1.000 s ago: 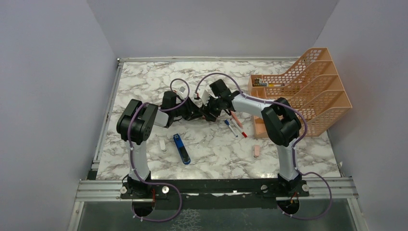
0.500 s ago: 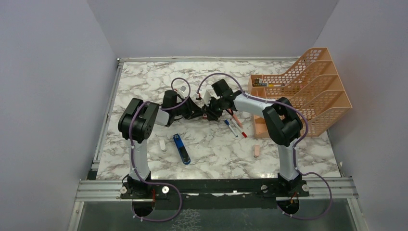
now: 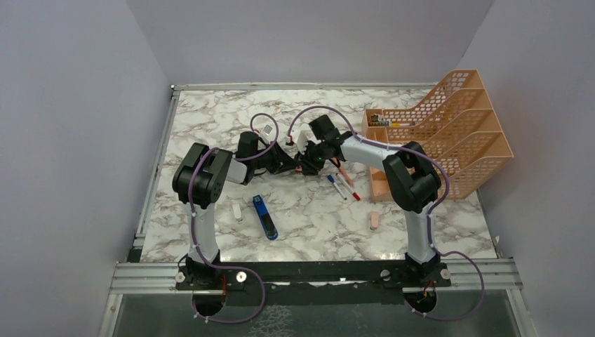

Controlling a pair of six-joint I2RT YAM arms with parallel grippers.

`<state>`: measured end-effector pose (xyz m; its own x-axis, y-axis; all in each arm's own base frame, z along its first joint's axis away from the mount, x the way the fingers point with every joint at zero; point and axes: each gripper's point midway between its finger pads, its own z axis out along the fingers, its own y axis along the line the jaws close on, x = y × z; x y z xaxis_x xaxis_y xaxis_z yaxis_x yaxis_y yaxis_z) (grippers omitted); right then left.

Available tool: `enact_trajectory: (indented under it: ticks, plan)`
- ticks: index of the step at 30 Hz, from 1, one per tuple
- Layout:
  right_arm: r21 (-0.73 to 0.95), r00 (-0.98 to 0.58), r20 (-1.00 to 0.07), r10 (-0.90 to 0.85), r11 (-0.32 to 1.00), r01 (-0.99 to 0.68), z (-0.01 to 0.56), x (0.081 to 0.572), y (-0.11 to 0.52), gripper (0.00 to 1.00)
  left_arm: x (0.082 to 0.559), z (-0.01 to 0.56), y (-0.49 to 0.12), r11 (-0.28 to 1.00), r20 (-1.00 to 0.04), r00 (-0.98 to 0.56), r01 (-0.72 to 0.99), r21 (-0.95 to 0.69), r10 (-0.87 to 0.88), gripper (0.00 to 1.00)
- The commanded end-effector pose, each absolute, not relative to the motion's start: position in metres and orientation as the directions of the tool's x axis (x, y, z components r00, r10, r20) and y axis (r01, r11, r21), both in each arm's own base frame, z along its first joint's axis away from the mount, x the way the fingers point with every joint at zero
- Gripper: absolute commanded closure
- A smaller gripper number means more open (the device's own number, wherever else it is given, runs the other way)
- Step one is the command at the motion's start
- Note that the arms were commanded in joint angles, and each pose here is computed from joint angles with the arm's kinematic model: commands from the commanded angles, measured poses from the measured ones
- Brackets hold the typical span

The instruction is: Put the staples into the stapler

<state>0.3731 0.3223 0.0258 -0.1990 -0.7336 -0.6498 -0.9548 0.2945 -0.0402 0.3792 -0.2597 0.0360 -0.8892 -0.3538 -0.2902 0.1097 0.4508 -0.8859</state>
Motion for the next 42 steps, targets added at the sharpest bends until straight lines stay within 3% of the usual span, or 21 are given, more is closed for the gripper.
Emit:
enact_trajectory:
  ticks: [1, 16, 27, 37, 42]
  plan:
    - [-0.056, -0.152, -0.703, -0.695, 0.267, -0.962, 0.035, 0.385, 0.341, 0.59, 0.375, 0.036, -0.269, 0.423, -0.305, -0.904, 0.160, -0.892, -0.299, 0.78]
    - [-0.079, -0.100, -0.766, -0.635, 0.248, -0.966, 0.044, 0.393, 0.360, 0.54, 0.377, 0.041, -0.267, 0.407, -0.314, -0.905, 0.181, -0.895, -0.288, 0.80]
    - [-0.057, -0.156, -0.764, -0.626, 0.307, -0.950, 0.041, 0.398, 0.360, 0.49, 0.382, 0.044, -0.258, 0.408, -0.312, -0.896, 0.169, -0.897, -0.315, 0.80]
    - [-0.014, -0.245, -0.830, -0.501, 0.459, -0.889, 0.099, 0.406, 0.343, 0.35, 0.390, 0.046, -0.243, 0.423, -0.333, -0.877, 0.172, -0.890, -0.345, 0.76]
    - [0.055, -0.451, -0.805, -0.385, 0.708, -0.704, 0.106, 0.416, 0.314, 0.34, 0.390, 0.046, -0.242, 0.425, -0.337, -0.876, 0.174, -0.888, -0.346, 0.72]
